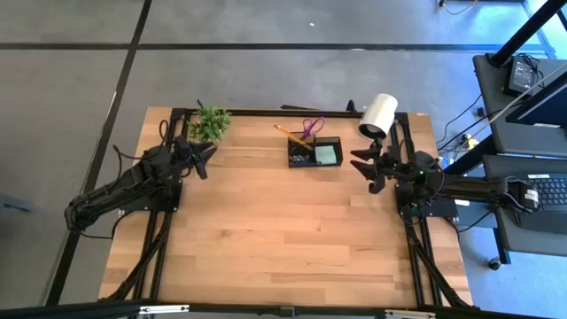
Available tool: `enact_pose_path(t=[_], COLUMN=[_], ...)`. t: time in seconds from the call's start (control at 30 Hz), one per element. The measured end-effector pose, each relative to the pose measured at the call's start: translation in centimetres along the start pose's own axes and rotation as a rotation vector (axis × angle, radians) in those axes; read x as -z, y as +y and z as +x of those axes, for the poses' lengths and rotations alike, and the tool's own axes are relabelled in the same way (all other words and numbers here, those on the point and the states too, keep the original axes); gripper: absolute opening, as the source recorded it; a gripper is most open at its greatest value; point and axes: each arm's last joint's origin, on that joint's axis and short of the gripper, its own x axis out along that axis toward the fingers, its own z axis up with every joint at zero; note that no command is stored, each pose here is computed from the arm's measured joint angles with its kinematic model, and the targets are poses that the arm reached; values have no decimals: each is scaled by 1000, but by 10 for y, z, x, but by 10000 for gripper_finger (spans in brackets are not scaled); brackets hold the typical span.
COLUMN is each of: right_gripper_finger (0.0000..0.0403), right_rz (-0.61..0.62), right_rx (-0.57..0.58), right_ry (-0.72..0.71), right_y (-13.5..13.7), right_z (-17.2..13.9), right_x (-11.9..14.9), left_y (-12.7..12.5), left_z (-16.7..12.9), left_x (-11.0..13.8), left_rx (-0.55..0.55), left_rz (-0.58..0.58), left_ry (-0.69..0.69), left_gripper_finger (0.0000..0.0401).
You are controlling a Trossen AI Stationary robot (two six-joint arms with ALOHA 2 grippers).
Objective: Pick and place office supplies into organizer
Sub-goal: Return to Home Position
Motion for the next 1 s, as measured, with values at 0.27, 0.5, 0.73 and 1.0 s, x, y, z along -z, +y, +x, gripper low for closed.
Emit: enact_pose_path(t=[0.27, 0.5, 0.73, 1.0], right_gripper_finger=[174, 174, 174, 174], right_rz=[11, 5, 26, -24], right_rx=[-4, 33, 59, 124], right_ry=[-13, -3, -5, -42], right_y=[1, 1, 2, 1], right_z=[-5, -11, -18, -26], right_x=[-3, -4, -5, -8], left_y=[-1, -1, -1, -1], left_z=[0, 0, 0, 0], left_x=[0, 0, 0, 0], left_rx=[25, 25, 25, 25], left_rz=[46, 131, 133, 133], left_ry=[6, 6, 6, 6], left_gripper_finger=[127, 127, 127, 127])
